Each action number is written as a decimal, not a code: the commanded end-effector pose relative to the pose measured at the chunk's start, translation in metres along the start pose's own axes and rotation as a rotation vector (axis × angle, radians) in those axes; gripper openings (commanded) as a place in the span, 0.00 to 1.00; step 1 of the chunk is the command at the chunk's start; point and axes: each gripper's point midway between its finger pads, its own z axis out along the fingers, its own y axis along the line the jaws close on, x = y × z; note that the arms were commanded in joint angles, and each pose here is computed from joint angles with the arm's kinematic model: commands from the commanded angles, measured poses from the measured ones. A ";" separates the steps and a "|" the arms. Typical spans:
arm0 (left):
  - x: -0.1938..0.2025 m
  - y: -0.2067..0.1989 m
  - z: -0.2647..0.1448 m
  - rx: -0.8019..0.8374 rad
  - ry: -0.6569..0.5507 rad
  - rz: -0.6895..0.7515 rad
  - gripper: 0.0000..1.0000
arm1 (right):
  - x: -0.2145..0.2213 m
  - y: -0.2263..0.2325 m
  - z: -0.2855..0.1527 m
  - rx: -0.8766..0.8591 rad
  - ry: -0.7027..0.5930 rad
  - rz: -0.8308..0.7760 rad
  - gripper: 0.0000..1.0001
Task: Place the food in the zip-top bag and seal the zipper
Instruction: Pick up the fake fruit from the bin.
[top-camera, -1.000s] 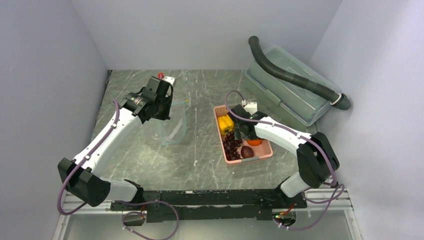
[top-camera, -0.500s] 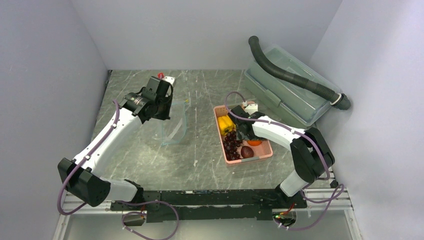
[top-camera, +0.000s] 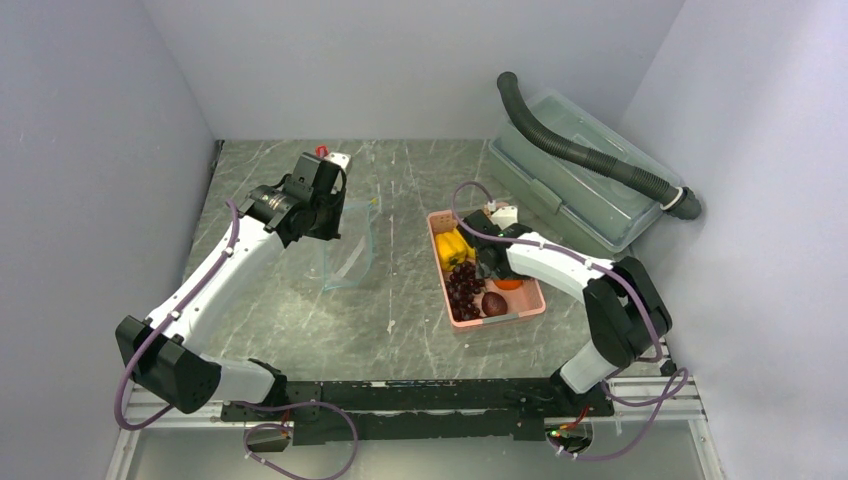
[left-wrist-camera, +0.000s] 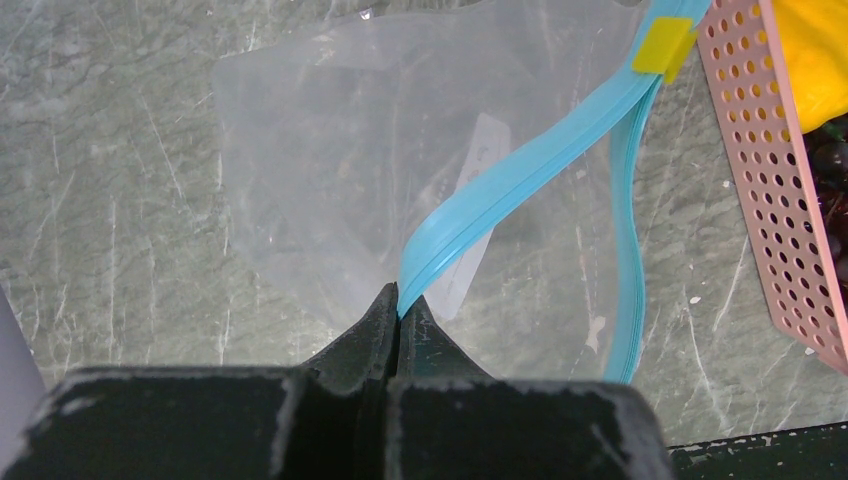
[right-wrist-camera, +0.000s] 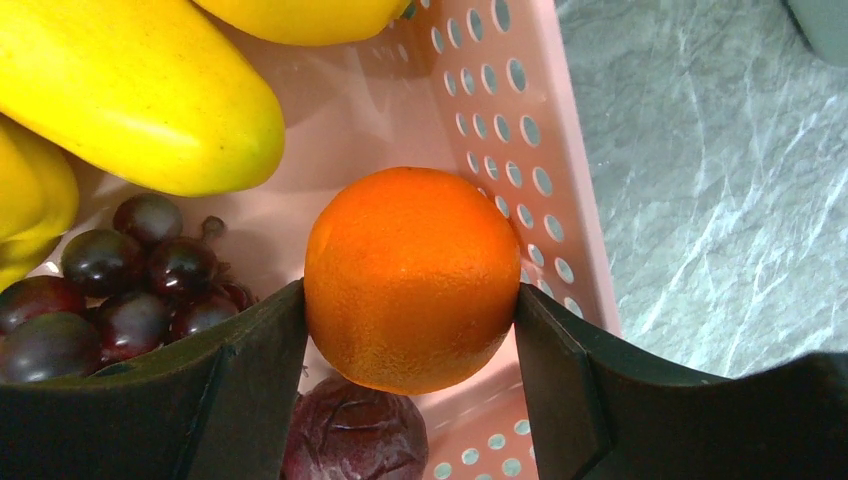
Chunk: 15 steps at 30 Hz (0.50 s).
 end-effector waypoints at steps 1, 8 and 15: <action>-0.008 -0.003 -0.006 0.022 -0.044 0.014 0.00 | -0.021 -0.008 -0.020 -0.030 -0.077 0.052 0.36; -0.008 -0.002 -0.007 0.021 -0.046 0.013 0.00 | -0.038 -0.010 -0.050 -0.131 -0.139 0.095 0.33; -0.008 -0.002 -0.007 0.019 -0.048 0.010 0.00 | -0.052 0.008 -0.082 -0.335 -0.188 0.117 0.30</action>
